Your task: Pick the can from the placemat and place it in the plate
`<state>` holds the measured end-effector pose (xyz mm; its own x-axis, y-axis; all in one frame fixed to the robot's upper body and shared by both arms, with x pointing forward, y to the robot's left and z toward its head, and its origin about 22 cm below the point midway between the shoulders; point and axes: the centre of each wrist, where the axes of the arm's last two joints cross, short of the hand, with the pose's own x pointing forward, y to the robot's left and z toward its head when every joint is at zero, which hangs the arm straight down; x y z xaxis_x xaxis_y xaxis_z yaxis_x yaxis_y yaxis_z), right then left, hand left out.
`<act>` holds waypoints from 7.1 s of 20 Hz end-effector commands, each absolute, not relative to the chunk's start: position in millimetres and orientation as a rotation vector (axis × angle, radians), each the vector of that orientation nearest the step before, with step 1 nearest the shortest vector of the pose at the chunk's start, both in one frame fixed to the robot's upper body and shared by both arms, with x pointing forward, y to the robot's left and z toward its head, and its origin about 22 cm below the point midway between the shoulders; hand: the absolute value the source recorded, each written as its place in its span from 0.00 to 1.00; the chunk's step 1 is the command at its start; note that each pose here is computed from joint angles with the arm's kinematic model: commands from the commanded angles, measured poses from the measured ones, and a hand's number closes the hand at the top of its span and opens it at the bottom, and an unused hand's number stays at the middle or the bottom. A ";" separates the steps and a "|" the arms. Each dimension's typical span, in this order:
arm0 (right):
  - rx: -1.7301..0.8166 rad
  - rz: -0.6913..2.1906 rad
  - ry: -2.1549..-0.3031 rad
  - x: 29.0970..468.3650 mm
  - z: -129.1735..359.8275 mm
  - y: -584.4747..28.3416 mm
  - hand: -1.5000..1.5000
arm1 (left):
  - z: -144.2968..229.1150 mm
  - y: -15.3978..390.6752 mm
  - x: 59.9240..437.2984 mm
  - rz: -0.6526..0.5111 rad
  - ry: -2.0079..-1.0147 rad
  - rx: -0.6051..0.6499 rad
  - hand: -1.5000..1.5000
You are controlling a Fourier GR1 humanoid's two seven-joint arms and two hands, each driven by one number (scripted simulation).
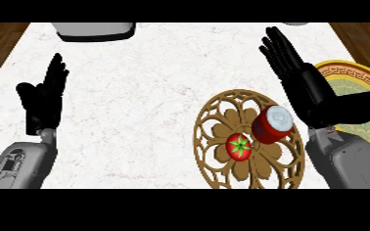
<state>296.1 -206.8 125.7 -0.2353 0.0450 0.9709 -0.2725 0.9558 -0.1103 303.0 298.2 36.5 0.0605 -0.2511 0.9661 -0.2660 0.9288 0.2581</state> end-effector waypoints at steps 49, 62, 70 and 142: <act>-0.898 0.599 -0.805 255.4 173.8 -188.5 0.00 | 36.5 235.3 302.3 -0.237 -1.553 0.212 0.50; -0.834 0.653 -0.658 264.0 128.0 -197.1 0.00 | 31.0 249.3 303.1 -0.220 -1.559 0.230 0.50; -0.829 0.629 -0.613 266.3 95.5 -214.3 0.00 | 51.3 253.7 298.7 -0.217 -1.576 0.235 0.50; -0.515 0.958 -1.461 300.9 29.4 -492.1 0.00 | 48.8 255.8 304.1 -0.226 -1.558 0.205 0.50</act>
